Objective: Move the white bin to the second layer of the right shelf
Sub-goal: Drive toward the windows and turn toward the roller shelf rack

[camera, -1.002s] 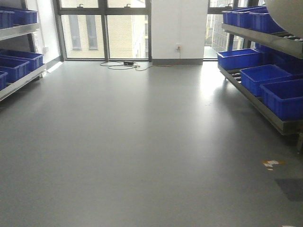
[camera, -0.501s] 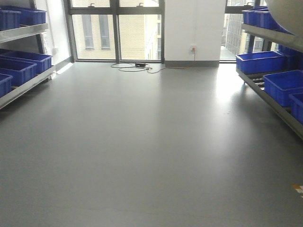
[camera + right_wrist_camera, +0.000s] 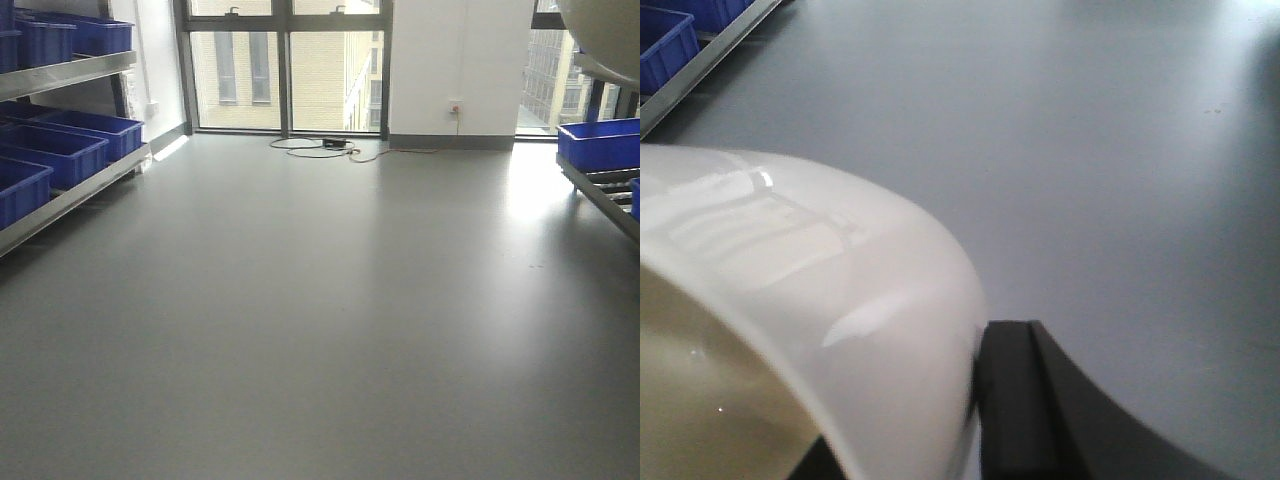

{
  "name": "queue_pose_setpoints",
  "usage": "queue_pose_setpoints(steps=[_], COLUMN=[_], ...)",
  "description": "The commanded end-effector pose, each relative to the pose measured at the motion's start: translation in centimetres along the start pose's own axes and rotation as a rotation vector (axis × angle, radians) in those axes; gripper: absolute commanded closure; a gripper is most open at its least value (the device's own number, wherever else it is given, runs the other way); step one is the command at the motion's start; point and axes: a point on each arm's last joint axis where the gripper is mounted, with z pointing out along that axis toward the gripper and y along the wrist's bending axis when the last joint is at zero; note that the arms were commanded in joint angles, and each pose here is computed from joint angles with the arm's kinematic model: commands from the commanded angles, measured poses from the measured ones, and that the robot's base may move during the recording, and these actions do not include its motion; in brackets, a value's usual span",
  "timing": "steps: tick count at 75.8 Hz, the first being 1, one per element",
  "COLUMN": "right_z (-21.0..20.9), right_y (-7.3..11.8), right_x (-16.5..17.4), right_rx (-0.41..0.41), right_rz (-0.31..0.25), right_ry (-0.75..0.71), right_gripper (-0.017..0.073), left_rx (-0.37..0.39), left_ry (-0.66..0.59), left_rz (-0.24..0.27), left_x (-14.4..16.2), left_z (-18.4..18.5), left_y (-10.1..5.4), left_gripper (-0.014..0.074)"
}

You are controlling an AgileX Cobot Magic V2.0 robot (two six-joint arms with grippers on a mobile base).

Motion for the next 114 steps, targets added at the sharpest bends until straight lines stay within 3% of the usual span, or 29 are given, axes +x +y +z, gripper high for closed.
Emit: queue_pose_setpoints(steps=[1, 114], right_z=[-0.56, -0.56], right_y=[0.18, 0.18], right_x=[-1.75, -1.75], right_rx=[-0.011, -0.011], right_rz=[-0.008, -0.008], right_ry=[-0.130, -0.130], right_gripper=[0.0504, 0.0504], left_rx=[0.000, 0.000], left_ry=[-0.065, -0.065], left_rz=[-0.005, -0.005], left_x=[0.37, 0.37], left_z=[0.10, 0.10], left_y=[-0.03, -0.03], left_gripper=[0.0509, 0.0509])
